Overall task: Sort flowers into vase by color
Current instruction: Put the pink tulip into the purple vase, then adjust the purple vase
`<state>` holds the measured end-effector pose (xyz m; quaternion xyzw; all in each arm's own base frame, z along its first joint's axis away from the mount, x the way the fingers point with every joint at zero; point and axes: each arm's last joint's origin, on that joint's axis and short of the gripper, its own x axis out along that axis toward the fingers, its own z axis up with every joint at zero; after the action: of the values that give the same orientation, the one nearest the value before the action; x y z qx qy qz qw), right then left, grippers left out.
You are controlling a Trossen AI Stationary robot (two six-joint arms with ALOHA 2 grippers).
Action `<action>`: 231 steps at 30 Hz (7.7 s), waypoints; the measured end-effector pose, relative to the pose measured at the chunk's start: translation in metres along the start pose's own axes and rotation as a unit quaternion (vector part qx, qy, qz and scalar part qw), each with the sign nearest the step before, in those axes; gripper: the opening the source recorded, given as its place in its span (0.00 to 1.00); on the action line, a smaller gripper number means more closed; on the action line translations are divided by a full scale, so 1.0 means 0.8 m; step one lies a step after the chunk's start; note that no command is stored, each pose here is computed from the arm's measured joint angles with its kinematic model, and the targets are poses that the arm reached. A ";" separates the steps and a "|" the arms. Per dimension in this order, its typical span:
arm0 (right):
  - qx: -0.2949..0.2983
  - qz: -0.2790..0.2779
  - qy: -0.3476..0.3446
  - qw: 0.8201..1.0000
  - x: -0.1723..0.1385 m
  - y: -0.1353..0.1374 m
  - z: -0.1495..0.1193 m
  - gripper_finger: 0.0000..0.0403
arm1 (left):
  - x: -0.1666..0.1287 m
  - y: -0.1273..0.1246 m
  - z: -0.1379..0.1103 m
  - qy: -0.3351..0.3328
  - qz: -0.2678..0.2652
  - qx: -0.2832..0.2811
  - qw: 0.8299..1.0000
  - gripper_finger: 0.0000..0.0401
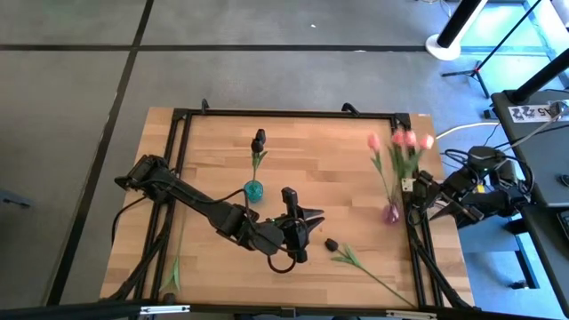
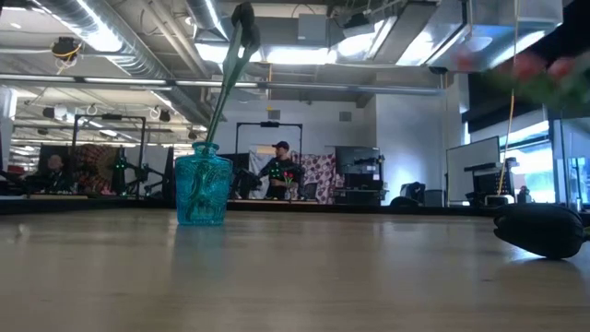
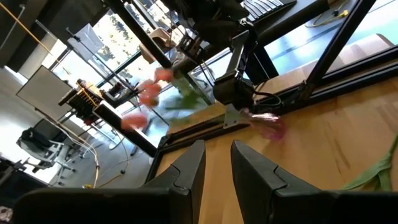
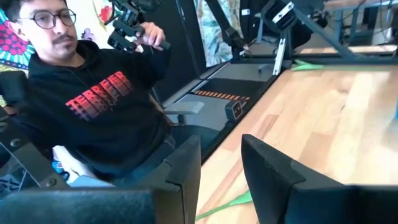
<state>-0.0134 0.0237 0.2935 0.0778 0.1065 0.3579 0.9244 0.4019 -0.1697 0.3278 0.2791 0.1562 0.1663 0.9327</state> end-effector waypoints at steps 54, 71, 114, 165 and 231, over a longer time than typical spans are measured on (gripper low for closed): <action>0.593 -0.541 0.308 0.511 0.111 -0.213 -0.064 0.55 | -0.020 -0.024 -0.012 0.041 -0.061 -0.029 0.997 0.18; 0.637 -0.559 0.345 0.403 0.109 -0.233 -0.109 0.58 | -0.045 -0.044 -0.004 0.025 -0.085 -0.017 0.996 0.18; 0.641 -0.583 0.279 0.415 0.090 -0.244 -0.140 0.32 | -0.044 -0.043 -0.004 0.024 -0.087 -0.006 0.996 0.18; 0.439 -0.740 0.154 0.485 0.138 -0.226 -0.125 0.31 | -0.044 -0.043 -0.005 0.028 -0.082 -0.006 0.996 0.18; 0.032 -0.672 -0.165 0.721 0.238 -0.112 -0.204 0.30 | 0.091 -0.060 -0.092 -0.081 -0.111 -0.138 0.981 0.18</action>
<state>0.1406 0.0982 0.0892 0.0732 -0.0118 -0.3794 0.9222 0.4492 -0.1442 0.2272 0.1410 0.0858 0.0589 0.9845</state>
